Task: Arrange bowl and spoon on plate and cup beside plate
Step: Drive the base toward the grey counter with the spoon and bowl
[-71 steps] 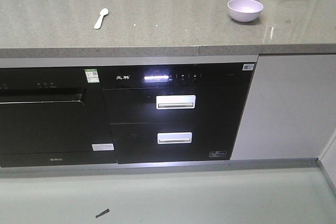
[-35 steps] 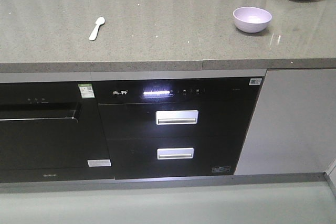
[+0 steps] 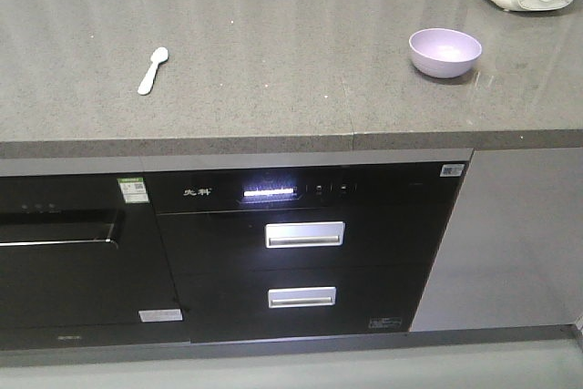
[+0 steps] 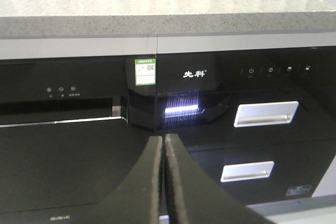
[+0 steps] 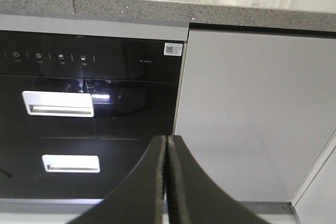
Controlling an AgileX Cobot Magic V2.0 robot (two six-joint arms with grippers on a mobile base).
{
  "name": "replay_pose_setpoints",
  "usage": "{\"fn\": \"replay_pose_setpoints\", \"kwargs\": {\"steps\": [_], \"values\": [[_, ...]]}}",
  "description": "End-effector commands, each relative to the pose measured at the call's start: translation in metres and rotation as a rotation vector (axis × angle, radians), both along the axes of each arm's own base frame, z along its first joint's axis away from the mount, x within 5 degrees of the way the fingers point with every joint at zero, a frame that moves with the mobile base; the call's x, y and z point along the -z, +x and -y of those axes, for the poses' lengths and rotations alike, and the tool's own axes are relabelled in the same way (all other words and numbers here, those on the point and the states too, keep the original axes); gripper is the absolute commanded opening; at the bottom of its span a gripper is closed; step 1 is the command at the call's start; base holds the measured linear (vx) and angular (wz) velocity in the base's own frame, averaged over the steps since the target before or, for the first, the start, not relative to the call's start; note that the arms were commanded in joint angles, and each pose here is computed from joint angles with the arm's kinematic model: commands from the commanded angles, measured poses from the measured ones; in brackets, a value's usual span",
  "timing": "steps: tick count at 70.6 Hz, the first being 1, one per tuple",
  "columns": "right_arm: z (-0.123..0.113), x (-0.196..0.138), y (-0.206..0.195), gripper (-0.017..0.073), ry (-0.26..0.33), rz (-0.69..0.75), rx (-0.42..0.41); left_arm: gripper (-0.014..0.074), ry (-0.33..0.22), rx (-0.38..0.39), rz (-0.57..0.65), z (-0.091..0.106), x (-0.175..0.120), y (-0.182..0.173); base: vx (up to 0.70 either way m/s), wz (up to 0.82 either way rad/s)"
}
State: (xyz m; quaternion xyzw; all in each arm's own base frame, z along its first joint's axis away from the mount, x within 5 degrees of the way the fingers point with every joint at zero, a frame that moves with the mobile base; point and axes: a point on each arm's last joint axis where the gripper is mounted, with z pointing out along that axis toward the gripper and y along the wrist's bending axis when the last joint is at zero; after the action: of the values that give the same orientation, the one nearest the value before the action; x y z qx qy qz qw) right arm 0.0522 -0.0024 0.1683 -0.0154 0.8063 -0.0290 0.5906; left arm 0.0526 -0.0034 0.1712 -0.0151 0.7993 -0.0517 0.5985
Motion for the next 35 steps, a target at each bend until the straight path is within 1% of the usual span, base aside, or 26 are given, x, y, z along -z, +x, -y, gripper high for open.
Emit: {"fn": "replay_pose_setpoints", "kwargs": {"steps": [1, 35], "values": [[-0.0001, -0.0061, 0.0017, -0.0003, -0.018, 0.066, -0.005, -0.0006, -0.011, 0.001, 0.106, 0.0002, -0.0160, 0.0005, 0.18, -0.03], [-0.0001, -0.0062, 0.0017, -0.0003, -0.018, 0.067, -0.005, -0.0006, -0.011, 0.001, 0.106, 0.0002, -0.0160, 0.0005, 0.19, -0.03]]}}
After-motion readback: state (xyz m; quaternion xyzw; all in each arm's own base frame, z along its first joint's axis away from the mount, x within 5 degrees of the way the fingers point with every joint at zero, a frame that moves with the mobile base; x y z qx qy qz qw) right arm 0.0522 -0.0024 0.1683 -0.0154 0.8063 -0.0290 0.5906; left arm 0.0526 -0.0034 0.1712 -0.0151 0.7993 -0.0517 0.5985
